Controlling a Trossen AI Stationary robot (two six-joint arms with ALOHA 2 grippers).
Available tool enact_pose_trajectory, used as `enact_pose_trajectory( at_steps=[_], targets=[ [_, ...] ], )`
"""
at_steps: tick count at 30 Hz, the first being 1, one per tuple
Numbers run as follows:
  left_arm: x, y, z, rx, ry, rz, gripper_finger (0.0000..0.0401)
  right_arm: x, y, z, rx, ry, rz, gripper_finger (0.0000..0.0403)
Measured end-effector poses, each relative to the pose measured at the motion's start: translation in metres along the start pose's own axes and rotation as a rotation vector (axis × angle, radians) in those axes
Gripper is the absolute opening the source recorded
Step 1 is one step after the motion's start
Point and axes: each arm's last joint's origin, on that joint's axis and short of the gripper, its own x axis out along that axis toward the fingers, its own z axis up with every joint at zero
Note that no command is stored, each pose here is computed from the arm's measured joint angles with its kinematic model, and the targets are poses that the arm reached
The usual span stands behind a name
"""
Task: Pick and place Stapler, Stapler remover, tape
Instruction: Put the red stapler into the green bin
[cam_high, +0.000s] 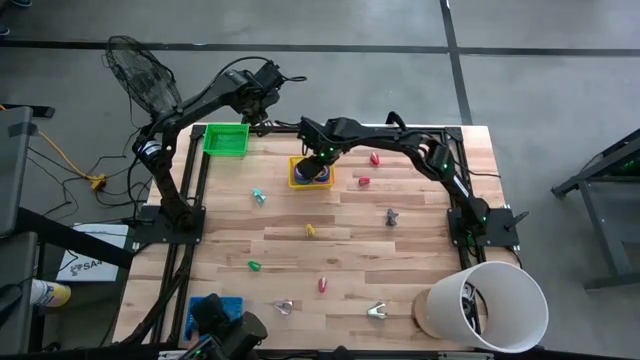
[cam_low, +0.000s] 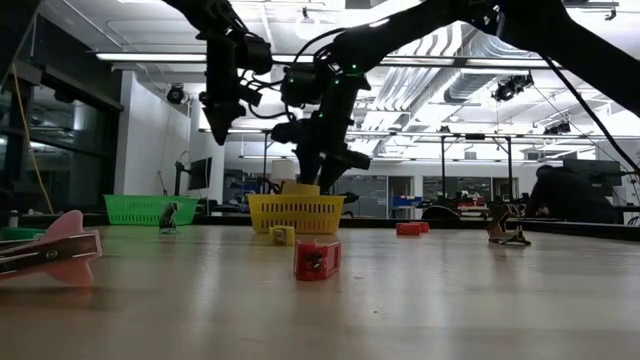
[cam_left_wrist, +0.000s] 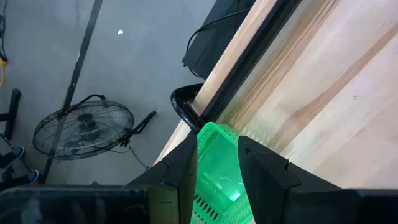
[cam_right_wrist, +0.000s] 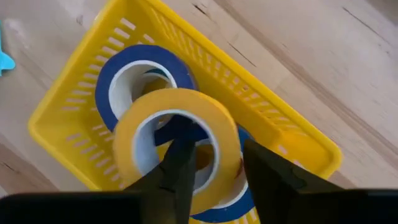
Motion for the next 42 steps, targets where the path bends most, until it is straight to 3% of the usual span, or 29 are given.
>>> enact_pose_trajectory(
  at_steps=[10, 16, 20, 26, 34, 42],
  targets=[
    [0.000, -0.001, 0.000, 0.000, -0.009, -0.031, 0.0113, -0.053, -0.010, -0.001, -0.068, -0.019, -0.008, 0.0194],
    [0.000, -0.001, 0.000, 0.000, -0.013, -0.045, 0.0113, -0.083, -0.021, -0.018, -0.353, 0.103, -0.105, 0.0199],
    [0.000, -0.002, 0.001, 0.003, -0.021, -0.070, 0.0113, -0.086, -0.026, -0.028, -0.529, 0.224, -0.142, 0.0199],
    [0.000, -0.003, -0.001, 0.010, -0.012, -0.090, 0.0113, -0.065, -0.039, -0.044, -0.637, 0.385, -0.195, 0.0199],
    [0.000, -0.004, -0.003, 0.023, 0.010, -0.114, 0.0113, -0.025, -0.054, -0.073, -0.711, 0.542, -0.141, 0.0199],
    [0.000, -0.004, -0.003, 0.022, 0.006, -0.120, 0.0113, -0.004, -0.061, -0.085, -0.814, 0.557, -0.101, 0.0199]
  ],
)
